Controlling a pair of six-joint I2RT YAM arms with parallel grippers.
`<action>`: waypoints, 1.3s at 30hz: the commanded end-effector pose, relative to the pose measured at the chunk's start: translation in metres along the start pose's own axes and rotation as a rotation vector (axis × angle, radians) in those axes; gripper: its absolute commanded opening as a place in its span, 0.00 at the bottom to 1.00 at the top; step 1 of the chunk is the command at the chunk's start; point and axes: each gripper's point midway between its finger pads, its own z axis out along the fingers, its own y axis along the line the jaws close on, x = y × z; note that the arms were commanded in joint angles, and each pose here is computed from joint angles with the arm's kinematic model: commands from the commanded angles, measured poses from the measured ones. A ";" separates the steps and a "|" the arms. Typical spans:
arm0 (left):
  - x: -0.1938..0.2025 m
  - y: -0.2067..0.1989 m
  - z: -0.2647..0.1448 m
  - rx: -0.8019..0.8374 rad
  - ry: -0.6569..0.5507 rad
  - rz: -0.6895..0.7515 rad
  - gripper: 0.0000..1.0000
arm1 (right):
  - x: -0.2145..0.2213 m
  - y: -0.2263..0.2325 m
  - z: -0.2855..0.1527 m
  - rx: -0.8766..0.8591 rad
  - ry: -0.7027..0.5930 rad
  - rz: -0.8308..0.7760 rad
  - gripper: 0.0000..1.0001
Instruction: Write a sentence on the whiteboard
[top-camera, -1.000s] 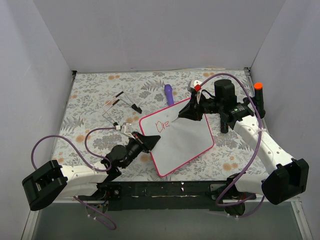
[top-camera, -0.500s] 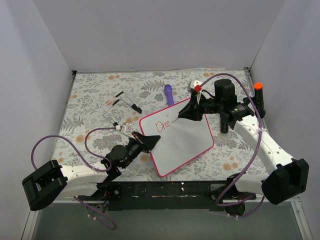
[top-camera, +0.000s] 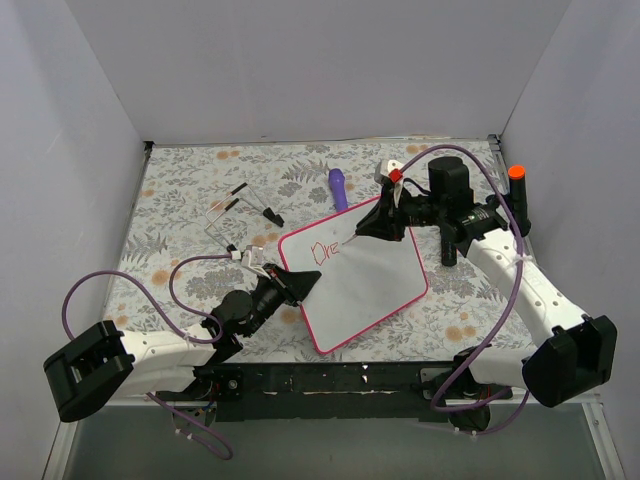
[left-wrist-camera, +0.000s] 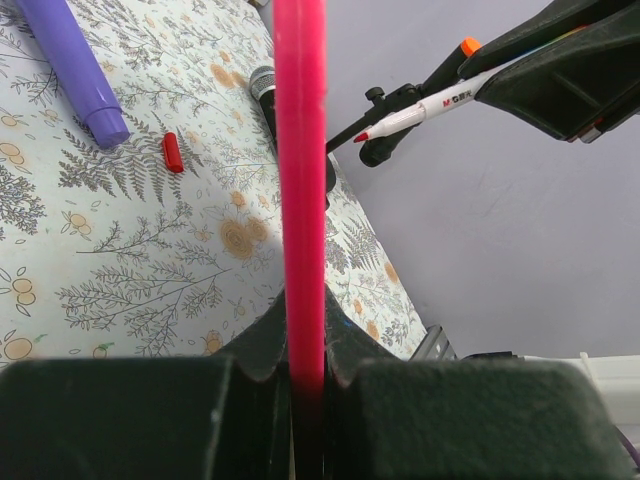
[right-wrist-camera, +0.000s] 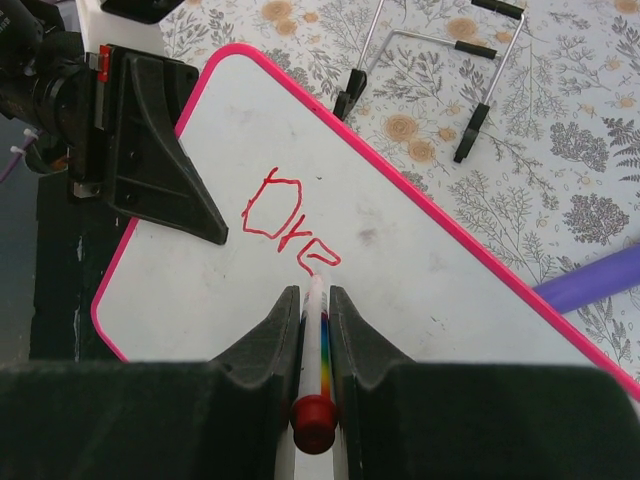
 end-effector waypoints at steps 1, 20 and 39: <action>-0.033 -0.044 0.001 0.144 -0.105 -0.067 0.00 | -0.015 -0.007 0.000 0.013 -0.026 -0.020 0.01; -0.034 -0.047 0.004 0.155 -0.106 -0.084 0.00 | -0.008 -0.035 0.005 0.128 0.004 0.035 0.01; -0.032 -0.049 0.005 0.159 -0.100 -0.079 0.00 | -0.009 -0.021 0.013 0.038 -0.023 0.054 0.01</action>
